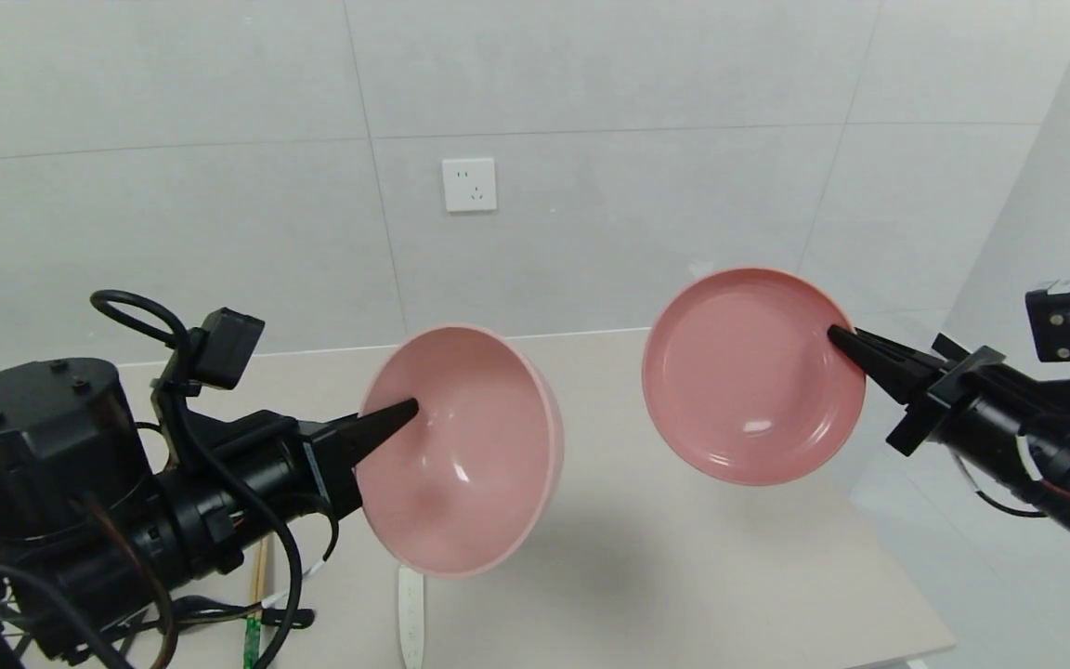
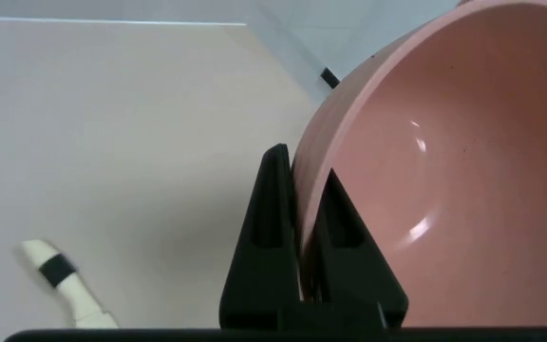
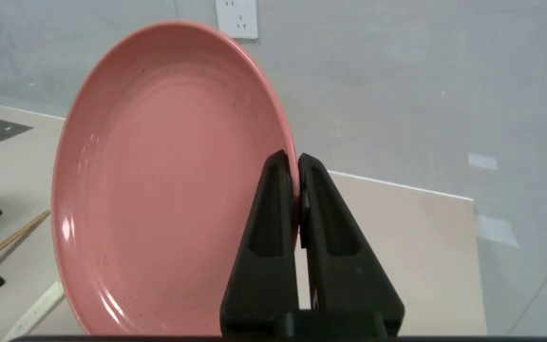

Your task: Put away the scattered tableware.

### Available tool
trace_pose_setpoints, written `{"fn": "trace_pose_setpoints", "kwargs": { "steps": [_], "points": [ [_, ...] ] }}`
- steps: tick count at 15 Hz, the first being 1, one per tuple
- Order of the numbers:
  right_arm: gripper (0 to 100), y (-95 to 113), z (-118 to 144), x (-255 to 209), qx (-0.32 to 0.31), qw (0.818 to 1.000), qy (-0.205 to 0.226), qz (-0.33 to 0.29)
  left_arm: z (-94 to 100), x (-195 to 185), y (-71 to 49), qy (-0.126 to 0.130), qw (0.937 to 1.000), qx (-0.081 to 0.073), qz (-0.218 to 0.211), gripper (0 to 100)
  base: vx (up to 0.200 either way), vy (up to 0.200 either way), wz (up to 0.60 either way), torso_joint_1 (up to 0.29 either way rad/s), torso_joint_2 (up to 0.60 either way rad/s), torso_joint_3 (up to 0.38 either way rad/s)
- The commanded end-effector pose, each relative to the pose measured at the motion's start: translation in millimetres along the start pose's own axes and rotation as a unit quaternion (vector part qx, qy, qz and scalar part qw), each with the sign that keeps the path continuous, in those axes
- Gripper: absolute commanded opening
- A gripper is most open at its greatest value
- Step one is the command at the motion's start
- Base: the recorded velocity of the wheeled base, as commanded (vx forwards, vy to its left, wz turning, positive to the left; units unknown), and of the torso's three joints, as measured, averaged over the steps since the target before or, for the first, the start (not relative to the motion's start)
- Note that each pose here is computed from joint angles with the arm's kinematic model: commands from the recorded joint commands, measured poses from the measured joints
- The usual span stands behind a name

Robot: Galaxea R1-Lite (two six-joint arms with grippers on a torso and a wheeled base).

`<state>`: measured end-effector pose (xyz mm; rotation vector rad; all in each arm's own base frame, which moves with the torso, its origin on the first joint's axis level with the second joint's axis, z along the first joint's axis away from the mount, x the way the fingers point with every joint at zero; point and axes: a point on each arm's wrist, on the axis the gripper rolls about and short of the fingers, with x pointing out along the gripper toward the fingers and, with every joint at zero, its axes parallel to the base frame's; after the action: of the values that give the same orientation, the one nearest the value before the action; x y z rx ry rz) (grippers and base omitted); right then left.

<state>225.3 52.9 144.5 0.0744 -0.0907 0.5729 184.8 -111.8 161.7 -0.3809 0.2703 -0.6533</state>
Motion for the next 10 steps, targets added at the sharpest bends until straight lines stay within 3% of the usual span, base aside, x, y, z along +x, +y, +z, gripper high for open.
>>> {"fn": "trace_pose_setpoints", "kwargs": {
  "steps": [1,2,3,6,7,9,10],
  "points": [
    [0,1.6,1.8,2.4,-0.002,1.000,-0.006,-0.001,-1.0,-11.1,8.6,-0.007,0.9992,0.034,0.022,0,0.000,0.000,0.00,0.000,0.00,0.000],
    [0,-0.5,1.0,6.2,-0.003,1.000,-0.007,-0.020,-5.8,-16.4,11.2,-0.005,0.9975,0.065,0.028,0,0.000,0.000,0.00,0.000,0.00,0.000],
    [0,-3.3,-2.9,11.4,-0.002,0.999,-0.003,-0.040,-4.1,-19.7,7.5,-0.023,0.9966,0.077,0.020,0,0.000,0.000,0.00,0.000,0.00,0.000],
    [0,-5.5,-5.4,14.1,-0.002,0.998,-0.001,-0.061,-12.1,-23.8,6.1,-0.020,0.9964,0.081,0.015,0,0.000,0.000,0.00,0.000,0.00,0.000],
    [0,-5.7,-5.1,14.4,-0.005,0.998,-0.002,-0.063,-17.9,-26.3,4.7,-0.021,0.9953,0.094,0.008,0,0.000,0.000,0.00,0.000,0.00,0.000],
    [0,-11.5,-1.9,17.4,-0.020,0.991,-0.011,-0.133,-13.1,-24.5,6.4,-0.056,0.9905,0.115,0.052,0,0.000,0.000,0.00,0.000,0.00,0.000],
    [0,-10.9,-3.3,17.3,-0.019,0.990,-0.002,-0.143,-12.0,-22.0,8.0,-0.062,0.9887,0.115,0.073,0,0.000,0.000,0.00,0.000,0.00,0.000]
  ]
}}
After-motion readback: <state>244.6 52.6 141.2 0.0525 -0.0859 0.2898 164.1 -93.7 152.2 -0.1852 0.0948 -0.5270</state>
